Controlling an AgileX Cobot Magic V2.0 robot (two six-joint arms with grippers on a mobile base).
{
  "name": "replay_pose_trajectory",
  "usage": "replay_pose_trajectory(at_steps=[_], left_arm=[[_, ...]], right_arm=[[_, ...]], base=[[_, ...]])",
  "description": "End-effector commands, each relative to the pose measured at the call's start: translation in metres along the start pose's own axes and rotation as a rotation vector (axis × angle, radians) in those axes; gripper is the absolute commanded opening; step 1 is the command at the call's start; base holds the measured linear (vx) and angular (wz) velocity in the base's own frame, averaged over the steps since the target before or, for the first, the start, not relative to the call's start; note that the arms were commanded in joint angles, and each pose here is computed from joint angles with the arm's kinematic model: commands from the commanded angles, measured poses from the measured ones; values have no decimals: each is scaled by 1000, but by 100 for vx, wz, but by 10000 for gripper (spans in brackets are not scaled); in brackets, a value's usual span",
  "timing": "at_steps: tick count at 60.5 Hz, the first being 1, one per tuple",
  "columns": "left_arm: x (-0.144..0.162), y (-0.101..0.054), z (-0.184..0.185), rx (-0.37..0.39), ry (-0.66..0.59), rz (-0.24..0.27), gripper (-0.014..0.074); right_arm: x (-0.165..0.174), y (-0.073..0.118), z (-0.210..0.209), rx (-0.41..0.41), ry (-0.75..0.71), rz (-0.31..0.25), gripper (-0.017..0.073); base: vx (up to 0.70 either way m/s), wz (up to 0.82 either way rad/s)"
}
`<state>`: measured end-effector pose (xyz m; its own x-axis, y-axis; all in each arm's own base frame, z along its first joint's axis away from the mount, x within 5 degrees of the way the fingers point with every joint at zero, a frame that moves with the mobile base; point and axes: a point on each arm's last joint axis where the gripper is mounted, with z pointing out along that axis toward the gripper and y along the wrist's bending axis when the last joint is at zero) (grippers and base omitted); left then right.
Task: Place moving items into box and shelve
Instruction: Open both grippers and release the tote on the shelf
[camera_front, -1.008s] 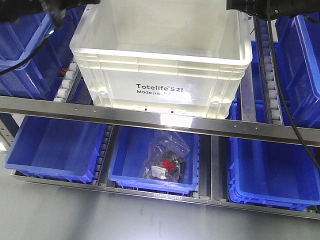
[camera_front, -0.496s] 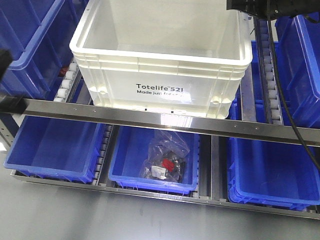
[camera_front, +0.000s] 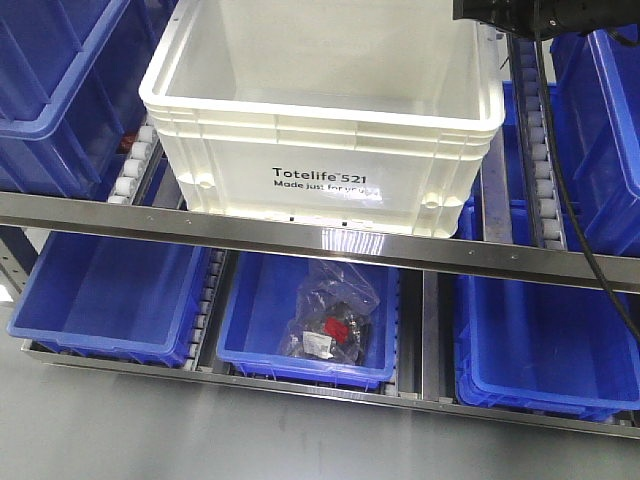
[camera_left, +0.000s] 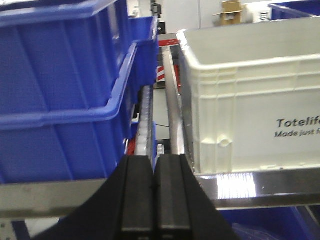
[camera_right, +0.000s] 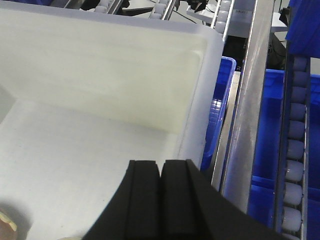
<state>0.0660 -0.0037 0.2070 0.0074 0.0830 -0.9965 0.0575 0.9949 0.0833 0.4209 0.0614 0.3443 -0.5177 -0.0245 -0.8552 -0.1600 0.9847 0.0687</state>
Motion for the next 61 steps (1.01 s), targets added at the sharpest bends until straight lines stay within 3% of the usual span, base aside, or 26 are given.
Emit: replay_pose_trajectory(at_steps=[1,13,25,29,42,52,61], left_arm=[[-3,2,-7,-38,-83,-52,-6],[9,0,-11,-24,20,-32,-6],[9,1,-11,-32,31,57,-6],[9,1,-11,-32,31,60,-6],[6,1,-11,-37,-8,28,-6],[6,1,-11,-37,-7,-81,-6],[6,1,-11,-37,-8,-79,-6]], right_arm=[[-30,1,-30,6,-158,-14,-8],[-29,1,-28,6,-151,-14,-8],[-27,1,-26,6,-145,-14,-8],[-27,1,-26,6,-145,-14,-8],[-27,1,-26,6,-145,-14,-8],[-27,1,-26,6,-145,-14,-8],[-27,1,-26,6,-145,-14,-8]], base=[[0,0],[0,0],[0,0],[0,0],[0,0],[0,0],[0,0]])
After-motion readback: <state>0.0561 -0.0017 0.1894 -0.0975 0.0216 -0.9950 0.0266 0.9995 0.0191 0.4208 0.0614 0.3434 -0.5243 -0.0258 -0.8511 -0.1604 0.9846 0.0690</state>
